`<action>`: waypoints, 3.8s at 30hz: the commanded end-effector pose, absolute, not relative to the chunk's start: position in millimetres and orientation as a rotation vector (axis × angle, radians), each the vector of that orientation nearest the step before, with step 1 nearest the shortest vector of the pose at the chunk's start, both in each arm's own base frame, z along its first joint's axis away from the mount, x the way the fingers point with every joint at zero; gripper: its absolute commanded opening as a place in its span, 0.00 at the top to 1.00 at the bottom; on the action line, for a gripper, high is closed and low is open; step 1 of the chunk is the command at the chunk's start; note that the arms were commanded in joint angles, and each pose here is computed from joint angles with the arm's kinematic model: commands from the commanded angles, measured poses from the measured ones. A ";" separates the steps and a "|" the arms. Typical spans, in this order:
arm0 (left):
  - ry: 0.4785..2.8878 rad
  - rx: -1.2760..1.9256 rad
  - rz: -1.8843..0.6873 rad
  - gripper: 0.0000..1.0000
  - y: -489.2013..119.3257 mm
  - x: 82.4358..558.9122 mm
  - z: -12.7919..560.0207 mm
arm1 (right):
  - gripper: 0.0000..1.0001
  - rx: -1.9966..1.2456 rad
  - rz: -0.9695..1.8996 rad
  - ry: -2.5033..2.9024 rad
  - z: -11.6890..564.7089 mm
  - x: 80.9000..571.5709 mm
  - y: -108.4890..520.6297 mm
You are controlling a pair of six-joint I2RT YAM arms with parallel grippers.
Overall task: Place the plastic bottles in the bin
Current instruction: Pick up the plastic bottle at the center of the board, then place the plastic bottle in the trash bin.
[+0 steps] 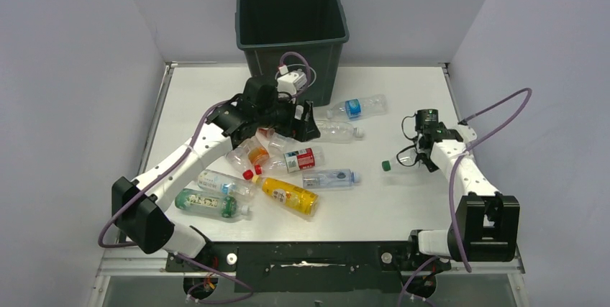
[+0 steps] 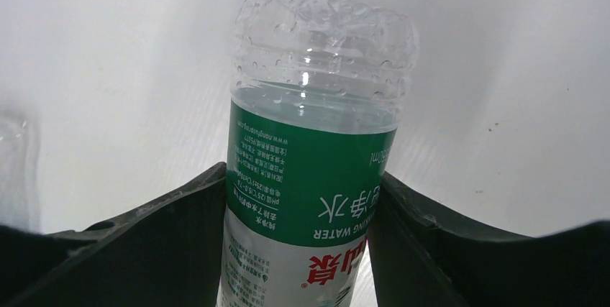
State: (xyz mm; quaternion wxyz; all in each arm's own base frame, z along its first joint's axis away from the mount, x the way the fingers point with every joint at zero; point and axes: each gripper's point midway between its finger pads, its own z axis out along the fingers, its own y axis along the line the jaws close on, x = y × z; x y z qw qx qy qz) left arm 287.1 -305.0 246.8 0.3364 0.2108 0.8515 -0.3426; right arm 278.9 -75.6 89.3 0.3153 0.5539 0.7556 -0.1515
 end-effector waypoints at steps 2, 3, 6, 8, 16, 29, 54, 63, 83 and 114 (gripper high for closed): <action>2.069 0.574 -1.021 0.14 -318.7 277.8 281.5 | 0.58 1.212 -0.275 2.010 133.4 303.7 -55.0; 2.069 0.575 -1.035 0.14 -321.2 275.3 280.8 | 0.58 1.176 -0.250 2.020 137.1 305.1 -48.6; 2.065 0.573 -1.087 0.14 -328.2 268.2 278.5 | 0.57 1.061 -0.184 2.049 148.9 305.0 -27.3; 2.049 0.563 -1.126 0.14 -332.4 263.9 280.3 | 0.55 1.004 -0.153 2.068 153.9 302.8 -15.9; 1.999 0.560 -1.075 0.14 -346.5 247.3 278.2 | 0.52 0.866 -0.050 2.131 169.8 294.3 18.4; 1.963 0.583 -0.877 0.14 -366.0 236.4 269.0 | 0.53 0.783 0.122 2.163 187.1 304.4 51.8; 1.884 0.614 -1.073 0.14 -430.0 212.5 282.2 | 0.53 0.663 0.271 2.145 221.3 308.0 112.5; 1.860 0.586 -1.091 0.14 -442.0 213.2 286.8 | 0.53 0.621 0.286 2.145 228.6 303.0 133.7; 1.853 0.512 -0.980 0.19 -432.4 225.0 282.3 | 0.54 0.571 0.368 2.141 242.6 294.3 159.9; 1.874 0.514 -0.991 0.46 -434.9 222.5 271.4 | 0.53 0.555 0.448 2.125 251.6 287.3 173.1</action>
